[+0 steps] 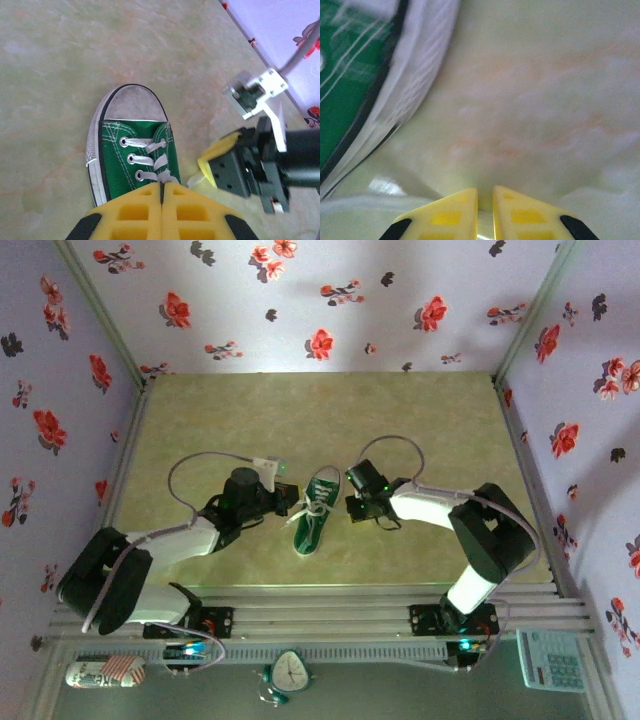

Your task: Tie the shoes

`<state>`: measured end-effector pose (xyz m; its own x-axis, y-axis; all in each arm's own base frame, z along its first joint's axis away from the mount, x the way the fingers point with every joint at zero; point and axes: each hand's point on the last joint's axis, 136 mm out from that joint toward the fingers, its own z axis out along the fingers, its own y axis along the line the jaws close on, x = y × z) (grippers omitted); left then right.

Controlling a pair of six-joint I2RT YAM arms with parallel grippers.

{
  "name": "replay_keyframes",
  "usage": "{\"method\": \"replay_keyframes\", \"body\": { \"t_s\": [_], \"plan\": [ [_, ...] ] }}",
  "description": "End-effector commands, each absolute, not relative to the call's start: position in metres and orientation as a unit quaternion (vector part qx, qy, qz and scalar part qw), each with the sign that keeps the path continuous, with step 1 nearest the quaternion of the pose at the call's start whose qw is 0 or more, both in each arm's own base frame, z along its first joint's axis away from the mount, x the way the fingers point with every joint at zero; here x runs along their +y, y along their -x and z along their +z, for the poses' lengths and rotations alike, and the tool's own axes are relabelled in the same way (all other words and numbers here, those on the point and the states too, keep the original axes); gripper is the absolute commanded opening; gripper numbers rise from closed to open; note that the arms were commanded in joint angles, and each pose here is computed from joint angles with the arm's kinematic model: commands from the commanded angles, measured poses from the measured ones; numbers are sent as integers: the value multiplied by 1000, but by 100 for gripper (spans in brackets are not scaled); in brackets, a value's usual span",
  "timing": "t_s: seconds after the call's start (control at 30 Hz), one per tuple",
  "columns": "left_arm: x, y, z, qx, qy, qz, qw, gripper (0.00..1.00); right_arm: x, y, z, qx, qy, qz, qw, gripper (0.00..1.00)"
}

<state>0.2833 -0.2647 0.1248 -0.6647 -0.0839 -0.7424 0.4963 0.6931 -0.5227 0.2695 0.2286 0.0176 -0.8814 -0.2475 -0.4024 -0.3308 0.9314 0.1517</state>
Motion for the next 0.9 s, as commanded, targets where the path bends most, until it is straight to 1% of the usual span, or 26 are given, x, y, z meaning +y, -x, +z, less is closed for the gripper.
{"method": "replay_keyframes", "body": {
  "t_s": [0.0, 0.07, 0.1, 0.17, 0.27, 0.33, 0.43, 0.57, 0.7, 0.87],
  "plan": [
    [-266, -288, 126, 837, -109, -377, 381, 0, 247, -212, 13, 961, 191, 161, 116, 16],
    [-266, -288, 125, 838, -109, -376, 380, 0, 260, -198, 23, 951, 212, 195, 113, 16],
    [-267, -289, 124, 838, -109, -376, 380, 0, 264, -197, 31, 946, 213, 212, 124, 16],
    [-268, -289, 122, 839, -110, -376, 378, 0, 263, -208, 48, 940, 201, 220, 168, 16],
    [-271, -290, 122, 836, -113, -382, 378, 0, 245, -239, 78, 935, 143, 186, 266, 21],
    [-273, -288, 124, 831, -119, -387, 382, 0, 238, -253, 92, 932, 105, 175, 300, 22],
    [-275, -284, 125, 828, -137, -382, 388, 0, 253, -257, 101, 929, 74, 209, 296, 23],
    [-275, -276, 121, 832, -155, -361, 391, 0, 279, -256, 102, 917, 29, 285, 277, 23],
    [-273, -273, 116, 835, -152, -356, 390, 0, 285, -260, 96, 903, -64, 334, 264, 26],
    [-275, -272, 117, 833, -155, -356, 394, 0, 295, -260, 88, 887, -123, 371, 248, 28]
  ]
}}
